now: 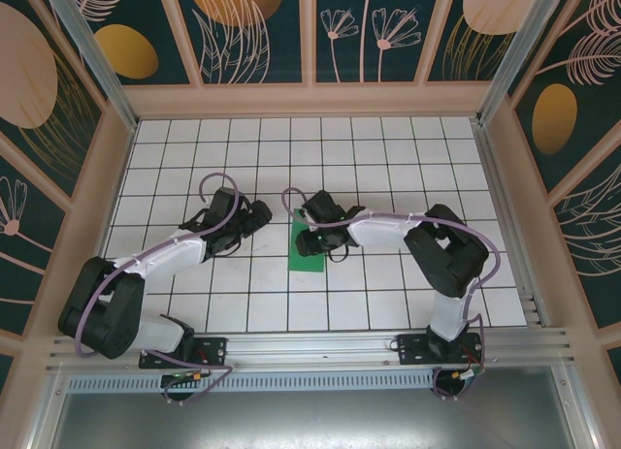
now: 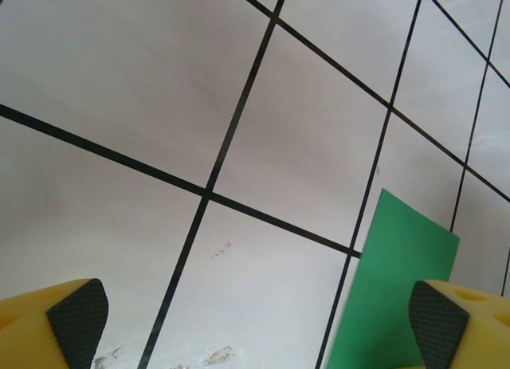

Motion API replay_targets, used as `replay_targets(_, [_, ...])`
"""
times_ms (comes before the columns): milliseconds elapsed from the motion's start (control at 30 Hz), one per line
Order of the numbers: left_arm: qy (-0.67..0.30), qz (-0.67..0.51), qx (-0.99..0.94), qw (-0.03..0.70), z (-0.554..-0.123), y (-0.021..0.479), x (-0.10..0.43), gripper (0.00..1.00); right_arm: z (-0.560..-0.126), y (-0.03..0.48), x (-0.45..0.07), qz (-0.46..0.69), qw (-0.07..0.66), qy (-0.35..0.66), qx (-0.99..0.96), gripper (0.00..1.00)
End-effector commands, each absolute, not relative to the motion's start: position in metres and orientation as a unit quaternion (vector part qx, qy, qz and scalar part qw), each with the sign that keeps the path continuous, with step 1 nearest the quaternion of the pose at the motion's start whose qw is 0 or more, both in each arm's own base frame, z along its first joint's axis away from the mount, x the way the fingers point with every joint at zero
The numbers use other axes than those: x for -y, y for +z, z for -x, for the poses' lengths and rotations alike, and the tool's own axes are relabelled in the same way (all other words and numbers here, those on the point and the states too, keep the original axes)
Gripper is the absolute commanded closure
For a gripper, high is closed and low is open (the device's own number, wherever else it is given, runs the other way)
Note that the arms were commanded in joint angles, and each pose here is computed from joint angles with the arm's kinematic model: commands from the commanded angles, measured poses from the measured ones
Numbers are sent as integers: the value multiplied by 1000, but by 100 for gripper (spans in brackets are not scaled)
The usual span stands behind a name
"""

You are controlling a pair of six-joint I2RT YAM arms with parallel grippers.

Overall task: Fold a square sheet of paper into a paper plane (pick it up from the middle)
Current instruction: Rotate the paper at the center of the table.

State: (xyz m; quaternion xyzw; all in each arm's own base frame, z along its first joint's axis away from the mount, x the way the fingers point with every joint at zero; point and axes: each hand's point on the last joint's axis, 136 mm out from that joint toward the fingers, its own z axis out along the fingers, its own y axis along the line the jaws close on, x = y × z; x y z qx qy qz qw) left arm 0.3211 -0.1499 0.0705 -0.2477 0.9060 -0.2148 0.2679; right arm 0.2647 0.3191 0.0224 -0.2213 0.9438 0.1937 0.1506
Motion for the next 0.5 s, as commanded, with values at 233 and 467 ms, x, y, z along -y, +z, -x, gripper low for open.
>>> replay_targets(233, [-190, 259, -904, 283, -325, 72, 136, 2, -259, 55, -304, 156, 167, 136, -964, 33])
replay_targets(467, [-189, 251, -905, 285, -328, 67, 132, 2, -238, 41, -314, 134, 165, 75, -974, 14])
